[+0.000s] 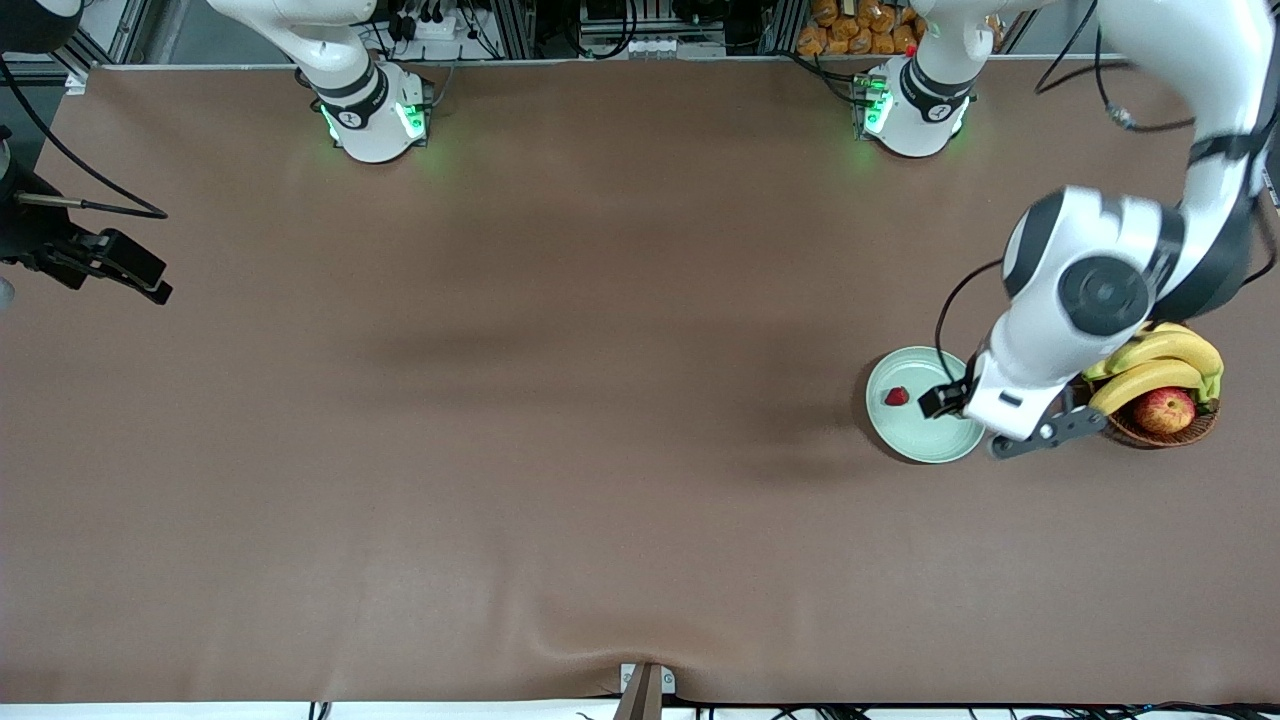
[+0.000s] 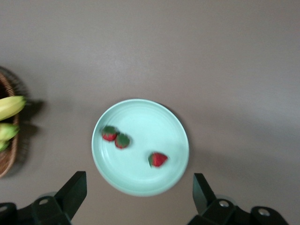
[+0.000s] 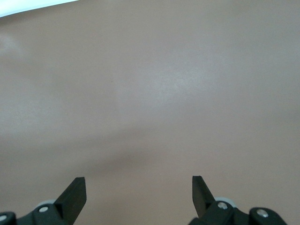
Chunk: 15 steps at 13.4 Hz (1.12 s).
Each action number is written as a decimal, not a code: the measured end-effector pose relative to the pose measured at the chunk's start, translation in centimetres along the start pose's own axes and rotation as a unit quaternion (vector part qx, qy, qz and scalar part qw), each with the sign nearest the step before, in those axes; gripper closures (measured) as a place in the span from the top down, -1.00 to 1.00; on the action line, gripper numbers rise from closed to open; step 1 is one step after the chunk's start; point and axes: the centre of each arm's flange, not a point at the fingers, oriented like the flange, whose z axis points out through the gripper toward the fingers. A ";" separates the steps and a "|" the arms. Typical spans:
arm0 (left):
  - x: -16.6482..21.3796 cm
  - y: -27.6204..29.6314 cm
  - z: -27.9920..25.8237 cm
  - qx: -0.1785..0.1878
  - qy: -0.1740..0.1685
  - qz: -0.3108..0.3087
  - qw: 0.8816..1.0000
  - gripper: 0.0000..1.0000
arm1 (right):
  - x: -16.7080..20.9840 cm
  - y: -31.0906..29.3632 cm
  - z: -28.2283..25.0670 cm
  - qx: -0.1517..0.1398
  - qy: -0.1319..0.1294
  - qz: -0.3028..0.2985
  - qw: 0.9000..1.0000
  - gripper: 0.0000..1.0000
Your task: Collect all strawberries into plate
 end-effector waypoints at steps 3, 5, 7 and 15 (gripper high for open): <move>-1.3 -1.2 -9.6 -0.022 -0.006 -0.015 1.000 1.00 | 0.0 0.0 0.0 0.000 0.000 0.000 1.000 1.00; -2.1 -2.4 -14.3 -0.026 -0.003 -0.021 0.999 1.00 | 0.0 0.0 0.0 0.000 0.000 0.000 1.000 1.00; -2.8 -3.1 -17.1 -0.033 0.005 0.003 0.999 1.00 | 0.0 0.0 0.0 0.000 0.000 0.000 1.000 1.00; -3.8 -14.7 -21.7 -0.053 -0.018 0.102 0.993 1.00 | 0.0 0.0 0.0 0.000 -0.001 0.000 1.000 1.00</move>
